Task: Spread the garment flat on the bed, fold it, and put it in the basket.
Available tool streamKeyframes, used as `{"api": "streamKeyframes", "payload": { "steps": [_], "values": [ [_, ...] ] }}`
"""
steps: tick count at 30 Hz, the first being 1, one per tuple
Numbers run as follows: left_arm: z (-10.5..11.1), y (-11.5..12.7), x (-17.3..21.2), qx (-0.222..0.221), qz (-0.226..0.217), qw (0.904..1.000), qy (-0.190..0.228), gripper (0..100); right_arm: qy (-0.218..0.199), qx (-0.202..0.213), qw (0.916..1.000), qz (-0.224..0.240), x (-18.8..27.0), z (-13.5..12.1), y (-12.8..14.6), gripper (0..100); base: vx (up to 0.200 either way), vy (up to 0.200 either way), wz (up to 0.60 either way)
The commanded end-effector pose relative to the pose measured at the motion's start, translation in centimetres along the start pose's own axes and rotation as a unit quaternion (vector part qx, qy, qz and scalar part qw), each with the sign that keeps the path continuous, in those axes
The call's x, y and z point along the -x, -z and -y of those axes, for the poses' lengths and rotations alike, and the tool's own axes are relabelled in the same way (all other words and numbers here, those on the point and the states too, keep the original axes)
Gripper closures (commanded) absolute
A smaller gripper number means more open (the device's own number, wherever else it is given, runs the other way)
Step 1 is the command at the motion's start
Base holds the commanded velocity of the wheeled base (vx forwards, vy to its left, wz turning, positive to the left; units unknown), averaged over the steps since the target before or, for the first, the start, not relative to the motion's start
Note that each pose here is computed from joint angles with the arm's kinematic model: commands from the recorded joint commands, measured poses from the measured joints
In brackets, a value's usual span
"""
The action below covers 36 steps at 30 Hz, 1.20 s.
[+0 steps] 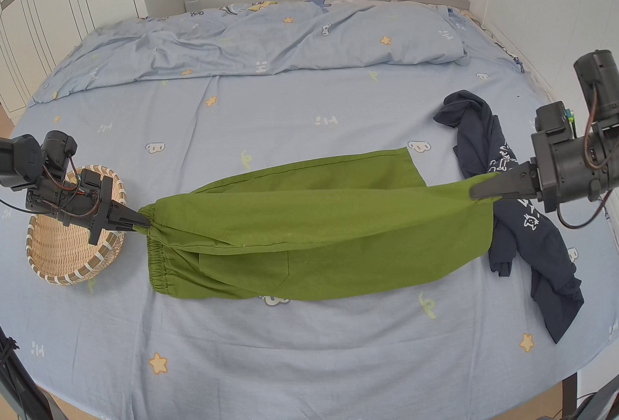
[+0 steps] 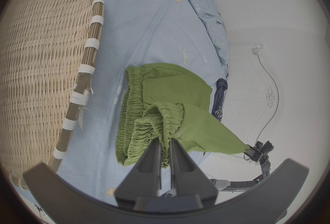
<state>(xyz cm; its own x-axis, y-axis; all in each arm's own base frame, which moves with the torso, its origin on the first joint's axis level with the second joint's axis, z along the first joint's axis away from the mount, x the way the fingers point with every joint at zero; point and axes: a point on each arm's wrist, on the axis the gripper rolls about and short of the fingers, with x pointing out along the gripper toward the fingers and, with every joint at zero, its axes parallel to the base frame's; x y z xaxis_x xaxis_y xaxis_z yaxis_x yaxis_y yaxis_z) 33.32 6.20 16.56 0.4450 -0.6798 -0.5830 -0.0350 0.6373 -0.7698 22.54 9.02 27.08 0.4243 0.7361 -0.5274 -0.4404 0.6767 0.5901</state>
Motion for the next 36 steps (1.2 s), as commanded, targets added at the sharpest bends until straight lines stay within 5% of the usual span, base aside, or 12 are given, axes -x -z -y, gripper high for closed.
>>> {"api": "streamKeyframes", "payload": {
  "steps": [1,15,36],
  "values": [
    [0.4,0.3,0.3,-0.003,0.002,1.0,0.001,100,-0.031,0.02,0.9992,0.017,3.1,-2.7,2.8,100,0.0,0.0,0.0],
    [0.5,0.4,1.1,-0.003,0.013,0.9999,0.0,100,-0.045,0.022,0.9984,0.025,2.3,-3.1,2.1,100,0.0,0.0,0.0],
    [0.4,0.6,1.1,-0.004,0.012,0.9999,0.001,100,0.014,-0.01,0.9972,0.073,-4.8,5.5,-7.6,100,0.0,0.0,0.0]
  ]
}}
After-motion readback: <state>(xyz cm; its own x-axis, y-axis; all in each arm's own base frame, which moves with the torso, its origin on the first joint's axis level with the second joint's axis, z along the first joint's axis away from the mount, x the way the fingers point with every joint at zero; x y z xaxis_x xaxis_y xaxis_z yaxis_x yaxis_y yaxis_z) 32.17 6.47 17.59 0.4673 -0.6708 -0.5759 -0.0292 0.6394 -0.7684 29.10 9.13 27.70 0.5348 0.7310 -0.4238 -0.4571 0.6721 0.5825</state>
